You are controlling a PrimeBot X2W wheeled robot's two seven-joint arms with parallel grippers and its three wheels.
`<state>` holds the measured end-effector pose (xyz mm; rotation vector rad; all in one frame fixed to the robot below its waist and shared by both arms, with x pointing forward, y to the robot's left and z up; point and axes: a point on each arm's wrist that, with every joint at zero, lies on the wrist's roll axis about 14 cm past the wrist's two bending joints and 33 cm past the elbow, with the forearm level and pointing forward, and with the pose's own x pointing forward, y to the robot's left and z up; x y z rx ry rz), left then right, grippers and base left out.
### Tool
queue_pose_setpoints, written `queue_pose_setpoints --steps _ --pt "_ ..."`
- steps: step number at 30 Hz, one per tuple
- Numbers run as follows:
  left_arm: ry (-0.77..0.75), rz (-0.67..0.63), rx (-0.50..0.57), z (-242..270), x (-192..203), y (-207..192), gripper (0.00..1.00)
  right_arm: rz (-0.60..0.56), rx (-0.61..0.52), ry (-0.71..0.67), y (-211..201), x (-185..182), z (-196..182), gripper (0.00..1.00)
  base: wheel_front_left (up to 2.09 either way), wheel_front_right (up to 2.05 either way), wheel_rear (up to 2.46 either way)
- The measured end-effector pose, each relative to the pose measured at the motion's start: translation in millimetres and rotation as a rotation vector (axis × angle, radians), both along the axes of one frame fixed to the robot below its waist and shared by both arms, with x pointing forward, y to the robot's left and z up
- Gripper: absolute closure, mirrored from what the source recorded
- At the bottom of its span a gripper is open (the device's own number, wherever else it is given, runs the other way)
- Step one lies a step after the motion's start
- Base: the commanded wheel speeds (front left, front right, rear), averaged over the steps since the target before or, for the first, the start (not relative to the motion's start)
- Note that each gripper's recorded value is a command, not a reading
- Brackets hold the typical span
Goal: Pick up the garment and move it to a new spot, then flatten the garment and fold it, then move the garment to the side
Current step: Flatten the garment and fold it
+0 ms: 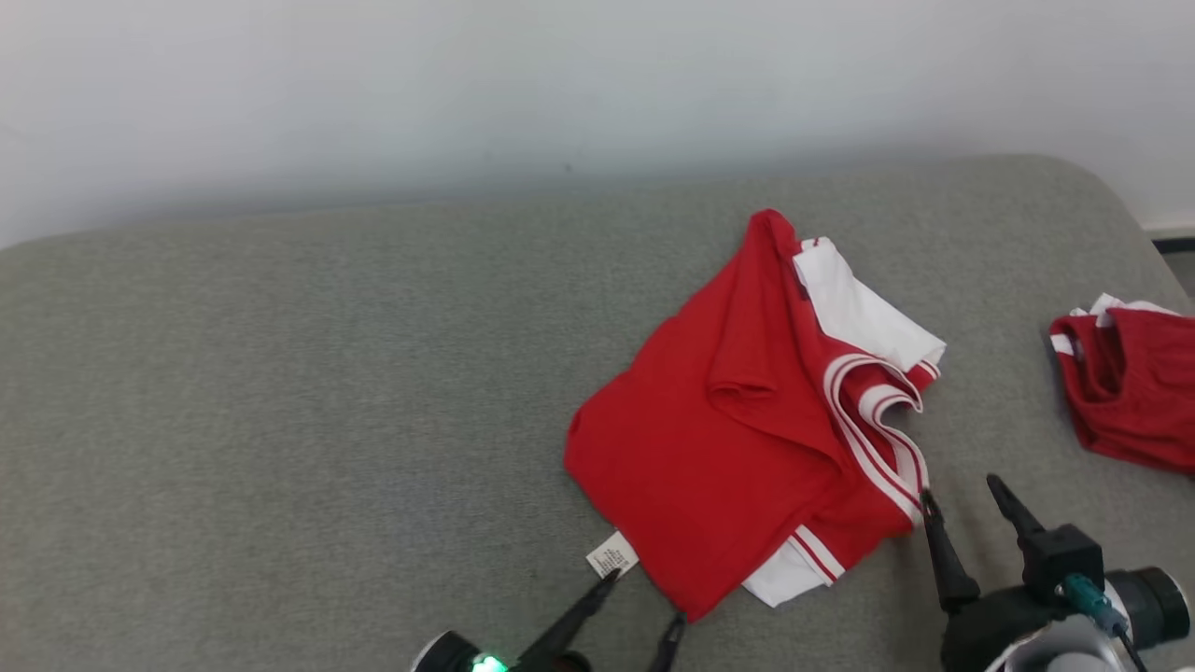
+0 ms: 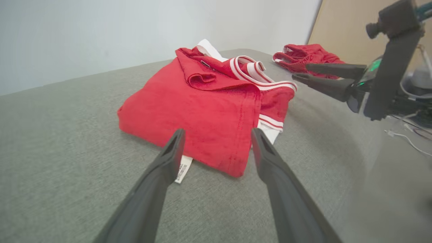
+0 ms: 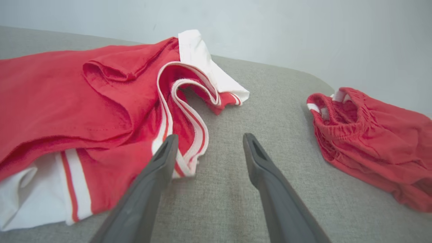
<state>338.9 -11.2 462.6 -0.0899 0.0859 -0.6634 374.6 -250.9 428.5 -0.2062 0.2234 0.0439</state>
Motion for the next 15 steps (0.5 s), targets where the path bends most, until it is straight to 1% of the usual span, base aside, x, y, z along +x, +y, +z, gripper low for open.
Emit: queue_pose_setpoints --steps 1,4,10,15 --pt "0.002 -0.079 0.017 -4.0 -3.0 -19.4 0.0 -0.017 0.013 -0.027 -3.0 3.8 7.3 0.0 0.0 0.0 0.0" --pt "0.017 -0.149 0.048 -14.5 -1.8 -35.9 0.0 -0.033 0.03 -0.054 -3.9 6.7 14.1 0.0 0.0 0.0 0.0" --pt "0.053 -0.183 0.103 -37.1 9.8 -48.0 0.0 -0.062 0.053 -0.073 -7.7 10.0 18.7 0.0 0.0 0.0 0.0" --pt "0.084 -0.214 0.146 -56.5 9.3 -57.0 0.0 -0.085 0.056 -0.055 -13.4 7.6 12.3 0.0 0.0 0.0 0.0"
